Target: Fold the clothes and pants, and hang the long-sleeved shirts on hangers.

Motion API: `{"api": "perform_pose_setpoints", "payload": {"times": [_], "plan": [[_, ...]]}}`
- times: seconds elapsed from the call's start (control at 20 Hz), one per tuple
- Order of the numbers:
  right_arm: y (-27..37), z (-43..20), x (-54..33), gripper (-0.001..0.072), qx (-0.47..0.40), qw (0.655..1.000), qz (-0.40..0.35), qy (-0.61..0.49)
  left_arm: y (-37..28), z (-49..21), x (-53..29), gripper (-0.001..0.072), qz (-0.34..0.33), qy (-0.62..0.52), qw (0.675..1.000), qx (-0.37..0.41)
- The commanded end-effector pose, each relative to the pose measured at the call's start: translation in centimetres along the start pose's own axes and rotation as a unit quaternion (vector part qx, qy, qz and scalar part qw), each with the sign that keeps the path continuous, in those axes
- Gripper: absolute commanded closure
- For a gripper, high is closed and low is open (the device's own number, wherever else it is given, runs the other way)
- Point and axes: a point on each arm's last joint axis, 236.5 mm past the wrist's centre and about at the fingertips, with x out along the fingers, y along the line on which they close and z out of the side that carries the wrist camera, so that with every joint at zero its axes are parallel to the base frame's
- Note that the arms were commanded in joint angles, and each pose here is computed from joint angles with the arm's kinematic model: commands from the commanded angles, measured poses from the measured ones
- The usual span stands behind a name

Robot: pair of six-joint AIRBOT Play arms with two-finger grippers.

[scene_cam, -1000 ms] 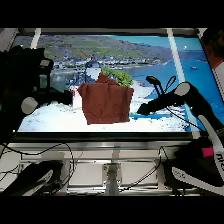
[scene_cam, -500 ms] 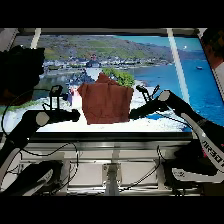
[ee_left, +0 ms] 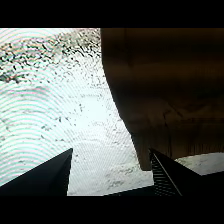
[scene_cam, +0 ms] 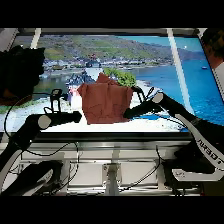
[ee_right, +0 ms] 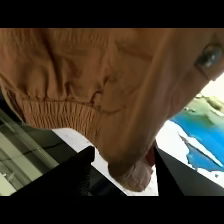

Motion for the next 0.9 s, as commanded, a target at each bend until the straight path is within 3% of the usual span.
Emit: {"api": "perform_pose_setpoints", "payload": {"times": [0.0,0.05,0.1,0.2,0.45,0.85], "plan": [[-0.6,-0.1,1.1,0.0263,0.031,0.999,-0.012,0.003,0.0,0.0,0.1,0.0181,-0.001,-0.002,1.000,-0.001],[-0.8,-0.4,1.4,0.0299,0.043,0.999,-0.012,0.009,0.0,0.0,0.1,0.0181,0.000,-0.001,1.000,-0.002],[-0.7,-0.6,1.5,0.0409,0.046,0.999,-0.008,0.013,0.0,-0.1,0.1,0.0181,0.000,-0.001,1.000,-0.002],[0.1,-0.7,1.4,0.0704,0.053,0.998,0.007,0.017,0.1,0.0,0.1,0.0181,0.000,-0.002,1.000,-0.001],[5.3,-1.1,-1.8,0.0700,0.012,0.995,0.078,0.060,0.1,2.1,0.0,0.0181,0.000,-0.047,0.999,-0.002],[10.0,5.5,-8.1,0.0700,-0.040,0.992,0.095,-0.074,1.2,0.2,3.3,0.0181,0.006,-0.012,0.996,-0.092]]}}
